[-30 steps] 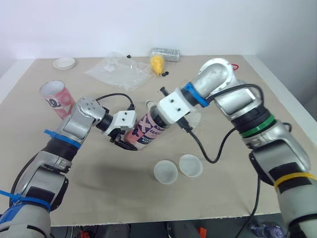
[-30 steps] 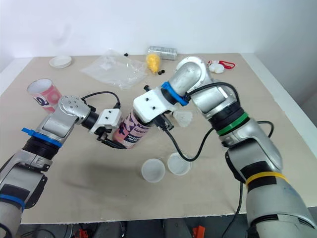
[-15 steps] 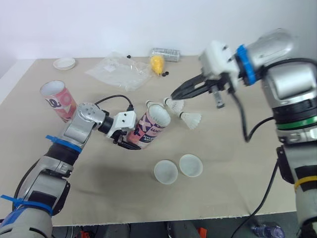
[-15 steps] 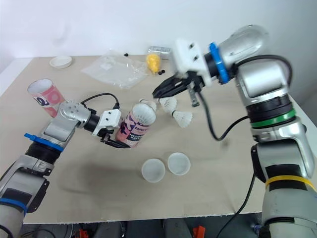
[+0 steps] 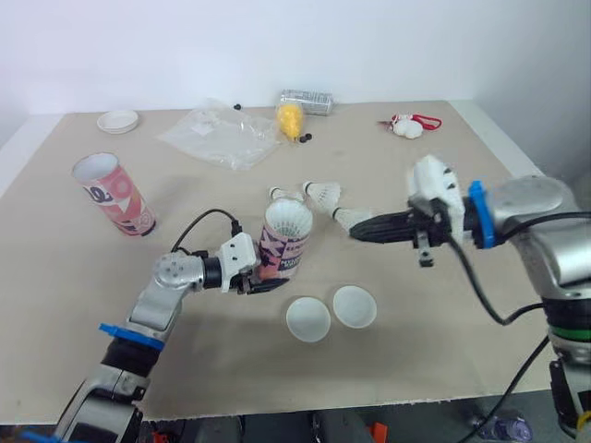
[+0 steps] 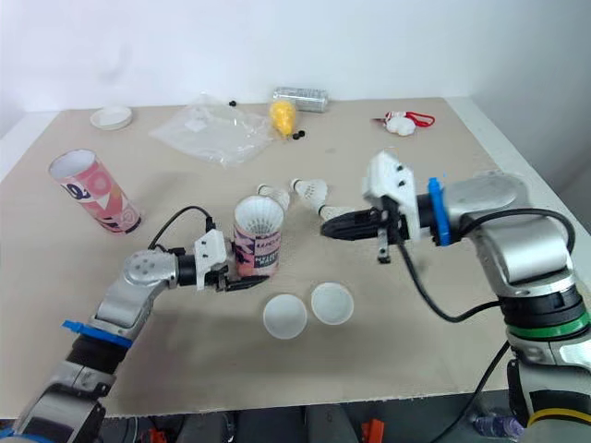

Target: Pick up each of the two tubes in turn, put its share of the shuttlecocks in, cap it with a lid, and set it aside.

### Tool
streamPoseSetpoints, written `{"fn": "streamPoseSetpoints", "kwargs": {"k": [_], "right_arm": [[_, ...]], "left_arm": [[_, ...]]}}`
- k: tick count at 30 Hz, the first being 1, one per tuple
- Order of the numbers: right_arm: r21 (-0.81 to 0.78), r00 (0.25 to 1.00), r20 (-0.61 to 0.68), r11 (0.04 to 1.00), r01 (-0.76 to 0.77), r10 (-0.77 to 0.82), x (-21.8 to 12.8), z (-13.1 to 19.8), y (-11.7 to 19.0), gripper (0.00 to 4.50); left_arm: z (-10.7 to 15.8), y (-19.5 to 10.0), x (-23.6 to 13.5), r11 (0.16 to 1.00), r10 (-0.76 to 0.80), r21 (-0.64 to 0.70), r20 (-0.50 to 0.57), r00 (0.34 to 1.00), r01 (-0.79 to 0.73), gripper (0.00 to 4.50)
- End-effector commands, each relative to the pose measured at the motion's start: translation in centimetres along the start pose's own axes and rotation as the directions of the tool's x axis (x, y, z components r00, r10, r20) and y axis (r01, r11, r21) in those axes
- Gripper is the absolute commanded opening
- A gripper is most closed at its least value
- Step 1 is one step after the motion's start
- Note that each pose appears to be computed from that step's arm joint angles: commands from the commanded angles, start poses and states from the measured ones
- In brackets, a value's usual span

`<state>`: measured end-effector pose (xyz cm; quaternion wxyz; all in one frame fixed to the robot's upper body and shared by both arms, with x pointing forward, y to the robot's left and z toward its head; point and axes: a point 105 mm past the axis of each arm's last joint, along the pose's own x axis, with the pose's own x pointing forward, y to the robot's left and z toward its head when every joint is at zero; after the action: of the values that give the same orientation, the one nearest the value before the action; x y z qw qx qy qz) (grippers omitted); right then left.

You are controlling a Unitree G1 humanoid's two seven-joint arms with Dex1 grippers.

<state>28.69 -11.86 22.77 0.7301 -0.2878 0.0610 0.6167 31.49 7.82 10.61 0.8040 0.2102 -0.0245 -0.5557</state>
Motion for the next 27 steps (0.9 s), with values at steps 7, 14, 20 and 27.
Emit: {"fn": "streamPoseSetpoints", "kwargs": {"k": [7,14,20,27], "right_arm": [[-0.011,0.974,-0.166,0.987,-0.159,0.155,4.6,-3.0,3.8,0.32],[-0.009,0.952,-0.223,0.976,-0.219,0.212,7.0,-3.6,3.8,3.23],[-0.019,0.950,-0.239,0.977,-0.212,0.201,8.6,-2.9,2.7,4.43],[0.049,0.948,-0.250,0.981,-0.189,0.195,8.8,-2.8,3.0,4.43]], "left_arm": [[0.2,0.2,-0.6,0.995,0.103,0.005,0.049,0.993,-0.104,3.03],[0.5,0.0,0.0,0.996,0.089,0.009,0.060,0.994,-0.090,3.03],[0.7,-0.3,0.3,0.997,0.073,0.019,0.067,0.995,-0.075,3.03],[0.8,-0.5,0.4,0.997,0.070,0.011,0.068,0.995,-0.070,3.03]]}}
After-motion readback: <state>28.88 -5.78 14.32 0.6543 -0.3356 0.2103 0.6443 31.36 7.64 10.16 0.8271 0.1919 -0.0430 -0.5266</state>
